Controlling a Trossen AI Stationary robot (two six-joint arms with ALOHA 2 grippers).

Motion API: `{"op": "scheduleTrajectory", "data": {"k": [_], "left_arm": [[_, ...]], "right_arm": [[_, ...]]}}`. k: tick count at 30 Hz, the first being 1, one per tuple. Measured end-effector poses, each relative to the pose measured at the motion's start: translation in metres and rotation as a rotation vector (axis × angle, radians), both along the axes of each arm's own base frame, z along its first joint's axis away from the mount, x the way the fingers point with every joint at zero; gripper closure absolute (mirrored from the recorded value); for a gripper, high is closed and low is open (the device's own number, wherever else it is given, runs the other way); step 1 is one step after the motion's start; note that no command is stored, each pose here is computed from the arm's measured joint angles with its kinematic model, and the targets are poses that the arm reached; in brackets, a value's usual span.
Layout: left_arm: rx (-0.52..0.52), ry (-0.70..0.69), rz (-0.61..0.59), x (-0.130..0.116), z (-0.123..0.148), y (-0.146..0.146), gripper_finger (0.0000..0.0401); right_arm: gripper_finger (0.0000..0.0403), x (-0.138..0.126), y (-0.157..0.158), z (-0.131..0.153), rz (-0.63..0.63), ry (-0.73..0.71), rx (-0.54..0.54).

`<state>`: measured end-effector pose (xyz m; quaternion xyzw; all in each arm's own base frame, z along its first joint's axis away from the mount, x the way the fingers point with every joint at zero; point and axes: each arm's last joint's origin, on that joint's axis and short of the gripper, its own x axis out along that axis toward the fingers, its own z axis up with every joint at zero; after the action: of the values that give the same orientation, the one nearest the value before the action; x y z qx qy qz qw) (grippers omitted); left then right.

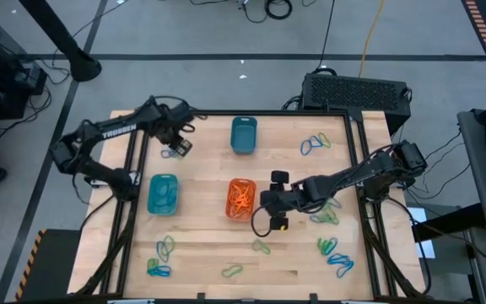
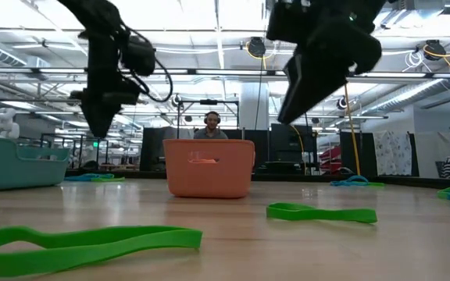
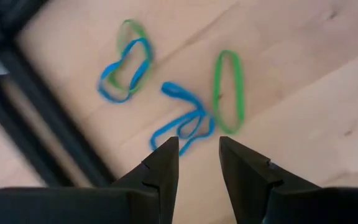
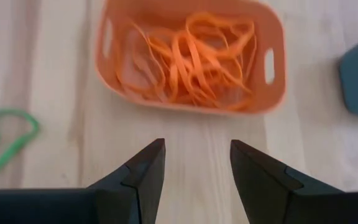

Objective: Sort rubber bands into baskets
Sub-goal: Put the blue rubber band into the green bin

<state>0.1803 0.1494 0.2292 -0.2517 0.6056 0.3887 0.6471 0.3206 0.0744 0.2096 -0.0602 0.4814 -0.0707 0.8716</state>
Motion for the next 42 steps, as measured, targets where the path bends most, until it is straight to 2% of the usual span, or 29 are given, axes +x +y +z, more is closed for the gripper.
{"op": "scheduleTrajectory", "data": {"k": [4, 14, 20, 28, 32, 36, 42], "left_arm": [[-0.067, -0.068, 0.020, 0.002, -0.012, 0.018, 0.0278], [-0.165, 0.046, 0.066, 0.006, -0.052, 0.038, 0.0278], [-0.156, 0.067, 0.089, 0.006, -0.064, 0.048, 0.0278], [-0.147, 0.053, 0.119, -0.003, -0.067, 0.058, 0.0278], [-0.183, -0.016, 0.144, -0.010, -0.082, 0.056, 0.0278], [-0.174, -0.051, 0.143, -0.016, -0.093, 0.055, 0.0278], [-0.157, -0.066, 0.124, -0.018, -0.090, 0.054, 0.0280]], "right_arm": [[0.0230, -0.005, -0.001, -0.003, 0.002, 0.056, -0.018], [0.0230, -0.007, -0.002, -0.003, -0.049, 0.066, 0.007], [0.0230, -0.007, -0.001, -0.004, -0.082, 0.062, 0.029], [0.0230, -0.011, 0.001, -0.005, -0.128, 0.087, 0.048], [0.0230, -0.013, 0.008, -0.005, -0.122, 0.088, 0.055], [0.0230, -0.016, 0.015, -0.005, -0.106, 0.091, 0.056], [0.0230, -0.017, 0.020, -0.005, -0.092, 0.088, 0.052]]}}
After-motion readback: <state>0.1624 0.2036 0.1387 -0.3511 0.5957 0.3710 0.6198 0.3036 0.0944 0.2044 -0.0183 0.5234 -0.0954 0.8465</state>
